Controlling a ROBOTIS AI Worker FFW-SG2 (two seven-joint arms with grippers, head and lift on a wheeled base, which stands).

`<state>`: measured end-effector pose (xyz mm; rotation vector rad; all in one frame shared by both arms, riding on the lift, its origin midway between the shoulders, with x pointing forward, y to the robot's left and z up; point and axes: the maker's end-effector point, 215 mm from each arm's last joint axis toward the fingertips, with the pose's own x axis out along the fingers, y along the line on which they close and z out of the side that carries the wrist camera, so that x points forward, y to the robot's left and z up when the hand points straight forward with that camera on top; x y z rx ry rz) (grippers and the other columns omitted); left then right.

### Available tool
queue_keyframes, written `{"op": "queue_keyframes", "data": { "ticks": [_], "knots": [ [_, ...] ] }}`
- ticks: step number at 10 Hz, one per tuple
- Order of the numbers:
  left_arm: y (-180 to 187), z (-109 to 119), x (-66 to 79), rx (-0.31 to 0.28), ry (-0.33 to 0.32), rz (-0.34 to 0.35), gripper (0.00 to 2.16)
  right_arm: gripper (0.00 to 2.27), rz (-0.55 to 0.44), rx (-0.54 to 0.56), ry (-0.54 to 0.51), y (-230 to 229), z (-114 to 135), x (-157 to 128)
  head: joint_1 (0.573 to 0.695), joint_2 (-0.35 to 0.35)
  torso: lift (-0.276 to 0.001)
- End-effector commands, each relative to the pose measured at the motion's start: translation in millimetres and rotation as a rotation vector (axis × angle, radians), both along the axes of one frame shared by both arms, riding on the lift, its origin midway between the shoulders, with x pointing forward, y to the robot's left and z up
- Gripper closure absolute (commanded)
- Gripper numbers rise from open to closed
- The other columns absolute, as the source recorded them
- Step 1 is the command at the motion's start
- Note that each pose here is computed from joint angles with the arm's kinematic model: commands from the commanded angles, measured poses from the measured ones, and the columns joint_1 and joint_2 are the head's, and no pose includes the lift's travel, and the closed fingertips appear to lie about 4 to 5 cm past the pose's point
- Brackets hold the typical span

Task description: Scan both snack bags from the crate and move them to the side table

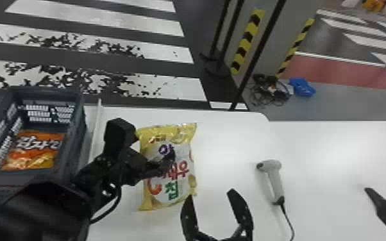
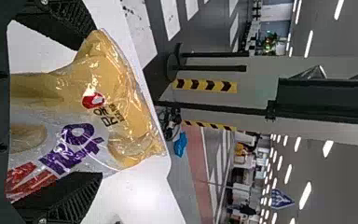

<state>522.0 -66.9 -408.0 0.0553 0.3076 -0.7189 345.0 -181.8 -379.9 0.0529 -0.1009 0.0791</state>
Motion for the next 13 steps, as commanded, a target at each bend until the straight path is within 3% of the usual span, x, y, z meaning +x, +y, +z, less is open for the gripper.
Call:
{"op": "queue_keyframes", "data": {
  "ticks": [1, 2, 3, 5, 6, 7, 8, 9, 11, 12, 13],
  "knots": [
    [-5.4, -31.7, -10.8, 0.199, -0.016, -0.018, 0.04, 0.09, 0.001, 0.0, 0.0, 0.4, -0.2, 0.1, 0.695, -0.311, -0.099],
    [-2.9, -38.8, -11.2, 0.264, -0.024, -0.018, 0.04, 0.09, 0.001, 0.0, 0.004, 0.4, -1.8, -0.3, 0.695, -0.316, -0.099],
    [3.8, -50.4, -12.6, 0.366, -0.039, -0.017, 0.04, 0.09, -0.001, 0.001, 0.007, -0.2, -3.3, -0.6, 0.695, -0.319, -0.099],
    [10.3, -48.9, -12.5, 0.443, -0.095, -0.01, 0.04, 0.09, -0.003, 0.001, 0.004, -1.3, -2.7, -0.2, 0.695, -0.316, -0.099],
    [9.5, -41.1, -11.8, 0.526, -0.178, -0.011, 0.04, 0.09, 0.0, 0.002, 0.004, -0.2, -2.7, -0.3, 0.695, -0.313, -0.099],
    [9.1, -25.0, -10.2, 0.526, -0.22, 0.005, 0.04, 0.09, -0.001, 0.002, 0.007, -0.4, -3.6, -0.2, 0.695, -0.307, -0.099],
    [16.5, -10.5, -8.9, 0.506, -0.243, 0.043, 0.04, 0.09, 0.0, 0.002, 0.005, -0.1, -3.1, 0.4, 0.695, -0.306, -0.099],
    [26.1, 12.5, -8.7, 0.436, -0.254, 0.098, 0.04, 0.09, 0.0, 0.002, 0.005, -0.1, -3.1, 0.4, 0.695, -0.3, -0.099],
    [76.6, 51.1, -9.3, 0.292, -0.289, 0.218, 0.05, 0.09, -0.001, 0.0, 0.01, -0.8, -4.4, 1.2, 0.695, -0.281, -0.099],
    [102.6, 75.2, -14.1, 0.176, -0.306, 0.262, 0.05, 0.09, 0.002, -0.001, 0.011, 0.0, -4.3, 3.9, 0.695, -0.252, -0.099],
    [131.9, 96.7, -20.1, 0.098, -0.336, 0.304, 0.05, 0.09, 0.008, -0.001, 0.024, 3.2, -6.0, 8.2, 0.695, -0.217, -0.099]
  ]
}}
